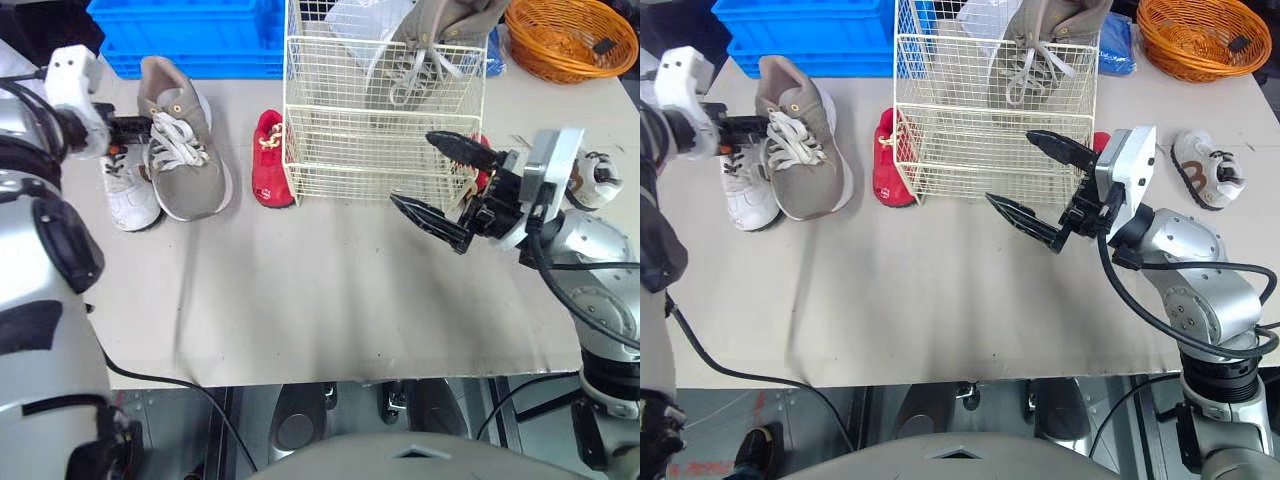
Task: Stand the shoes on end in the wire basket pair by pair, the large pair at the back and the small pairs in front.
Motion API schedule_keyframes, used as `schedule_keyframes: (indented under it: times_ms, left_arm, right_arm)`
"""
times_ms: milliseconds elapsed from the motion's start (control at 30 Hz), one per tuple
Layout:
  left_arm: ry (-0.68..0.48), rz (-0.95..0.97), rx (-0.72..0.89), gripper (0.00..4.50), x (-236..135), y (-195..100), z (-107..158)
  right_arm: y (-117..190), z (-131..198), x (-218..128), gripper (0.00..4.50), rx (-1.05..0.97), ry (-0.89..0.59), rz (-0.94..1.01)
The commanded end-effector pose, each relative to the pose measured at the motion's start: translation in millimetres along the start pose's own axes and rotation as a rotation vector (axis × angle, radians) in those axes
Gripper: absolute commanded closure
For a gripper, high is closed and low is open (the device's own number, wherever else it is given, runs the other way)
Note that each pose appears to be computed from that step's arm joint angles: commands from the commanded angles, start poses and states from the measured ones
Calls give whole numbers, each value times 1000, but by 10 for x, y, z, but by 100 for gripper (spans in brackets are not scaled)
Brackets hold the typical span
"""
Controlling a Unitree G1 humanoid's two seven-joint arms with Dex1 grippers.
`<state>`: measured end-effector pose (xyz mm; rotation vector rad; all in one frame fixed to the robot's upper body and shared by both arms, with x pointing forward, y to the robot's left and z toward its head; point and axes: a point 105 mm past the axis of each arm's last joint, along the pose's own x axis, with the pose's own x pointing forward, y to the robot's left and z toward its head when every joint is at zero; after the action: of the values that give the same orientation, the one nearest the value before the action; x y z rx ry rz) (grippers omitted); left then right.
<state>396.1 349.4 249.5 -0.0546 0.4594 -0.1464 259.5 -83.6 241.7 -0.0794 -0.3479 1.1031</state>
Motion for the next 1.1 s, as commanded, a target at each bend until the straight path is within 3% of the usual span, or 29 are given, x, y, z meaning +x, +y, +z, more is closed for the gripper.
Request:
schedule_keyframes:
  times_ms: [33, 200, 300, 467, 667, 900, 1100]
  left_arm:
    - [-215, -39, 24, 449, -367, -61, 593]
    - [-335, -67, 66, 449, -599, -136, 895]
    - [-468, -67, 96, 449, -757, -201, 1147]
    - [-818, -128, 246, 449, -1036, -555, 1640]
    - [-1144, -227, 231, 449, -1226, -1065, 1998]
    - [-1349, -294, 173, 449, -1107, -1552, 2114]
    - [-1483, -292, 230, 449, -968, -1989, 2089]
  right_arm:
    - [31, 139, -5, 0, -18, -29, 46]
    - [-1, 171, 3, 0, -13, -25, 60]
    - [-41, 183, 8, 0, -20, -24, 55]
    - [-118, 229, 36, 0, -49, -44, 16]
    - [-219, 270, 33, 0, -83, -62, -49]
    - [-380, 346, -38, 0, -96, -116, -171]
    - [-428, 359, -112, 0, -107, -128, -237]
